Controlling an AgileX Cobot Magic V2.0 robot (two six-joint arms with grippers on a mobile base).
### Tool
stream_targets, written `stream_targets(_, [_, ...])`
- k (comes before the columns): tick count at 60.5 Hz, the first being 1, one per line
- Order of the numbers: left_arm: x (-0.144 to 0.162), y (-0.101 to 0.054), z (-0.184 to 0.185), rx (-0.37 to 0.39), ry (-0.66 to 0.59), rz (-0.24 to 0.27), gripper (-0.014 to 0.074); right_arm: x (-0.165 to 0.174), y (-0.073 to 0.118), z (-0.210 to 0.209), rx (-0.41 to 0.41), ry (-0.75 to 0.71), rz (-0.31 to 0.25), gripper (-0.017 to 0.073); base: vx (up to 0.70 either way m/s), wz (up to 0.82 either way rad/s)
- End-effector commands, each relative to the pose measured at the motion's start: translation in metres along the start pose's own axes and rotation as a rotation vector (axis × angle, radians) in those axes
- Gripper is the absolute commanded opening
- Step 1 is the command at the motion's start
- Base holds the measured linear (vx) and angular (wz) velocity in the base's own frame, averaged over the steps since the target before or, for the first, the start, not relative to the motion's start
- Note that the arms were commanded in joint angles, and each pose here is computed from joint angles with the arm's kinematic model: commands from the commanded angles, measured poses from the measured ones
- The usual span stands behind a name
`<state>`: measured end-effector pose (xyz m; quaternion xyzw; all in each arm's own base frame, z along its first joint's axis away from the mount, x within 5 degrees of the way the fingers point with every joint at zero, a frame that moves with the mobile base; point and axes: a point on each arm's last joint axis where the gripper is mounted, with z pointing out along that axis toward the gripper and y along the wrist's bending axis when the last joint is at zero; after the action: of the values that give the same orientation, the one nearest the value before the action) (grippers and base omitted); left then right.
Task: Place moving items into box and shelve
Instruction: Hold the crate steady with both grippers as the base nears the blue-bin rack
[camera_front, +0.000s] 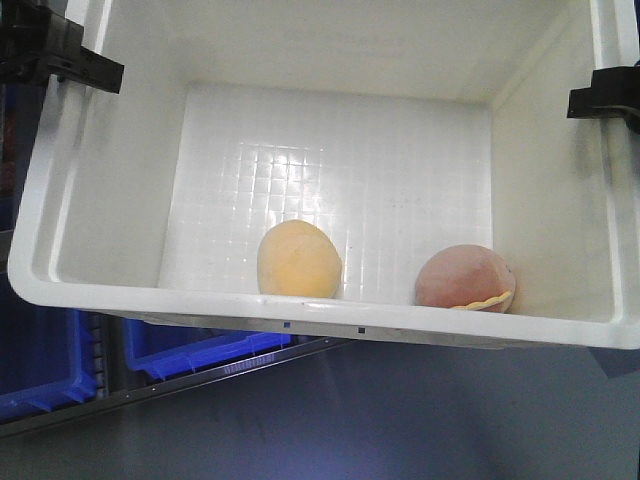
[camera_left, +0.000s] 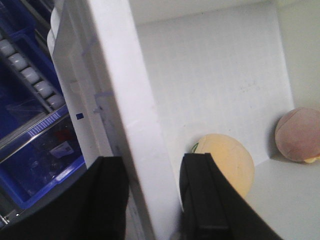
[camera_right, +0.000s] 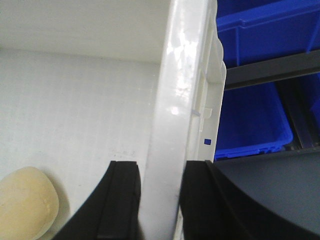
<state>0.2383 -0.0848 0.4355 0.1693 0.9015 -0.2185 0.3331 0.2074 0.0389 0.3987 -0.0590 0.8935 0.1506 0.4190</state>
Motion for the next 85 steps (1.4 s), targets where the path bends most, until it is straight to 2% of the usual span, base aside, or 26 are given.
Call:
stream_targets(1, [-0.0151,-0.029,-0.0262,0.171,-0.196,-0.006,-0.0006,-0.0214,0.015,-0.0206,-0.098,-0.203,0.05,-0.0006,0.12,0.45])
stream_targets(30, [-0.0151,-0.029,-0.0262,0.171,-0.196,-0.006,-0.0006,-0.0214,0.015,-0.0206,-0.098,-0.203,0.05,-0.0006,0.1,0.3])
stream_targets(85, [-0.0151,-0.029,-0.0262,0.171,-0.196,-0.006,-0.0006,-0.0214,0.015,-0.0206,-0.098,-0.203,0.05,-0.0006,0.07,0.07])
